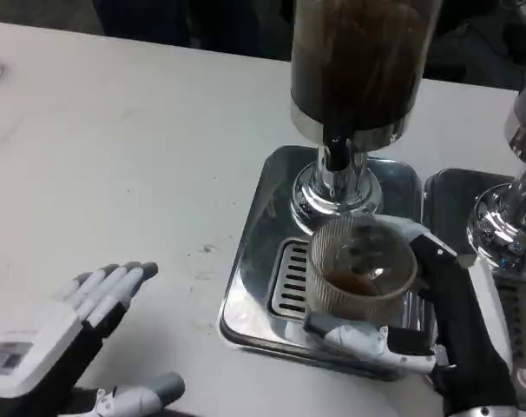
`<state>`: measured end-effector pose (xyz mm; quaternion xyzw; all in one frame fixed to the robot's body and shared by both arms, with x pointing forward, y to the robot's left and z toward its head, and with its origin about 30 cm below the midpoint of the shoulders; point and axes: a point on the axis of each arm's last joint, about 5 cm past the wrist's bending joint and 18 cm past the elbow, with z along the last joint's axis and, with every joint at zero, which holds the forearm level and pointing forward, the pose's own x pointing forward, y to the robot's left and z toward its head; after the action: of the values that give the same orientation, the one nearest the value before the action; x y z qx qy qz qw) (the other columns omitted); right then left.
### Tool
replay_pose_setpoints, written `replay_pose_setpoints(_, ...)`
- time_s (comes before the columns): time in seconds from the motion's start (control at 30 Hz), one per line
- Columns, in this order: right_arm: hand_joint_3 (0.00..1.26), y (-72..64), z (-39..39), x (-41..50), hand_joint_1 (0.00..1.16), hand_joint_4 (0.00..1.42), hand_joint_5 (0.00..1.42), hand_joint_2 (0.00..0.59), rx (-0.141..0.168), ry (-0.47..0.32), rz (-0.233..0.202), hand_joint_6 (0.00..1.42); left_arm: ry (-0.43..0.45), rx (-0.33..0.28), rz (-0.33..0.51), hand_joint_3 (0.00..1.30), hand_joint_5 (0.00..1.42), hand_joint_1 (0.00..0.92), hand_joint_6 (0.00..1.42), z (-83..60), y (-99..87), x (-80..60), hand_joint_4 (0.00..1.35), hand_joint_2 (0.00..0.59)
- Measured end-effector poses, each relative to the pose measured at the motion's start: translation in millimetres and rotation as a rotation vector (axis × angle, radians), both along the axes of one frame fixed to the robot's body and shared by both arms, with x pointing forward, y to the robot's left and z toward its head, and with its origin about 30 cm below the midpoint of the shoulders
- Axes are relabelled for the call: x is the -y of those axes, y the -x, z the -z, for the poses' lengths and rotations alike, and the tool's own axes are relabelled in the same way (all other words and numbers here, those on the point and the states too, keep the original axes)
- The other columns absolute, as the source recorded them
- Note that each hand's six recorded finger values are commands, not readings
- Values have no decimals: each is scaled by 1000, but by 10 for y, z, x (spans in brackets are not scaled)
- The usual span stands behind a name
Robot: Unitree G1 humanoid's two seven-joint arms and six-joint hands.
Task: Grasp the cup under the faucet to collect the drink, then remove the cup.
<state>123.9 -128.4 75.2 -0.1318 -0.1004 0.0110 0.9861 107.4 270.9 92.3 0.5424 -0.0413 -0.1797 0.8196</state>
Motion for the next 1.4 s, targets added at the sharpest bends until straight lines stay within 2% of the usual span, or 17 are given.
replay_pose_setpoints(0.07,810,42,-4,21,1025,860,990,102,-8,6,-7,1348,-6,-3,6,0,0,0,0,-12,43,9,0,96)
replay_pose_setpoints(0.27,810,90,-52,48,1021,860,991,101,2,8,-33,1348,-33,-9,-3,0,0,0,0,-33,123,-2,0,96)
replay_pose_setpoints(0.43,810,107,-89,104,1019,860,991,101,4,29,-79,1348,-42,15,-14,0,0,0,0,-8,190,58,0,96)
replay_pose_setpoints(0.67,810,129,-171,118,1017,860,991,104,34,35,-99,1348,-45,34,-37,0,0,0,0,19,296,150,0,99)
replay_pose_setpoints(0.9,818,158,-213,132,1013,860,1001,109,27,39,-129,1364,-51,58,-69,0,0,0,0,48,398,213,0,102)
replay_pose_setpoints(1.1,818,169,-207,128,1012,860,1002,109,19,44,-136,1365,-52,57,-81,0,0,0,0,56,401,229,0,102)
replay_pose_setpoints(1.4,819,204,-190,142,1012,871,1003,110,4,42,-116,1348,-65,80,-72,0,0,0,0,0,303,296,0,106)
